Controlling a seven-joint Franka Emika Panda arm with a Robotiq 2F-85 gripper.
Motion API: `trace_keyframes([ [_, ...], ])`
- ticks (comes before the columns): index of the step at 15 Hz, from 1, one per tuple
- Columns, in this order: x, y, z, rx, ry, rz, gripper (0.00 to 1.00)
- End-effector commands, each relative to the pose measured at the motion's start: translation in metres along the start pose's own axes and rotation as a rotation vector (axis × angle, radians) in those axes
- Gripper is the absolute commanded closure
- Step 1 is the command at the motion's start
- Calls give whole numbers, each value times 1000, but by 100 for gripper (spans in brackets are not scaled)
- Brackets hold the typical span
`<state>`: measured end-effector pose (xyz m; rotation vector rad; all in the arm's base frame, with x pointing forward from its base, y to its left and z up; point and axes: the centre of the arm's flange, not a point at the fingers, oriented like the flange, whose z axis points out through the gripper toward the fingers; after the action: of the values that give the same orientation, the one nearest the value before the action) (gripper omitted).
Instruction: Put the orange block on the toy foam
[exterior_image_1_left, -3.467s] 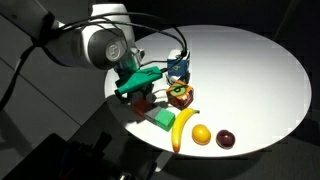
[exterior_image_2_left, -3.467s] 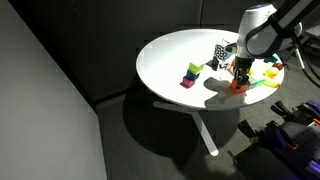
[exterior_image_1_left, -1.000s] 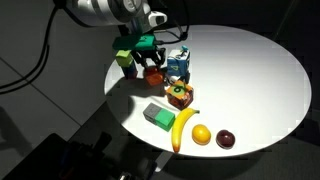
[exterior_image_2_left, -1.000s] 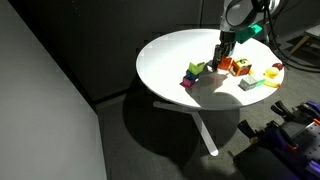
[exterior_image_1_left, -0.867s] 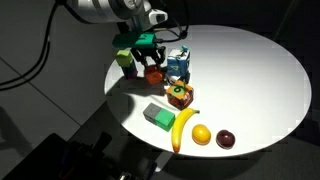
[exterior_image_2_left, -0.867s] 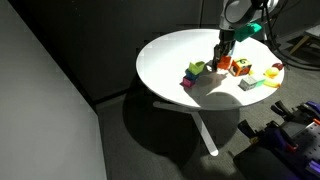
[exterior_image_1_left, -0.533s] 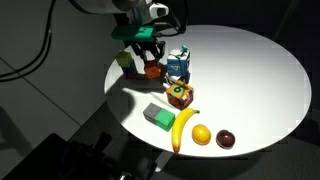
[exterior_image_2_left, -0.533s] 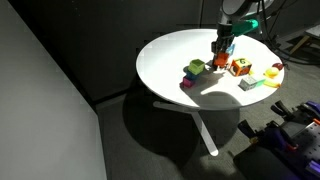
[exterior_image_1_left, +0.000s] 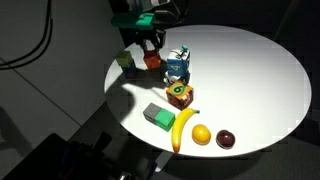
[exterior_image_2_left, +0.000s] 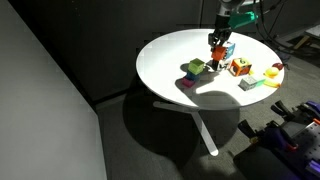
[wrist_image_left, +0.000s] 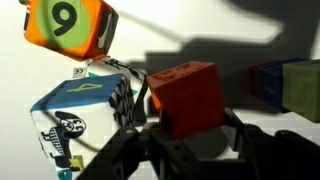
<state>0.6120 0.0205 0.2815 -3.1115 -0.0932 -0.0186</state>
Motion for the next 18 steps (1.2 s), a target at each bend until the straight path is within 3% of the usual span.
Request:
trace_keyframes([
  [1,8,1,-27,38,10,44,72],
  [9,12,12,-62,64,57,98,72],
  [10,11,9,-46,51,51,68,72],
  [11,11,9,-48,50,54,68,47],
  [18,11,8,-42,51,44,67,47],
])
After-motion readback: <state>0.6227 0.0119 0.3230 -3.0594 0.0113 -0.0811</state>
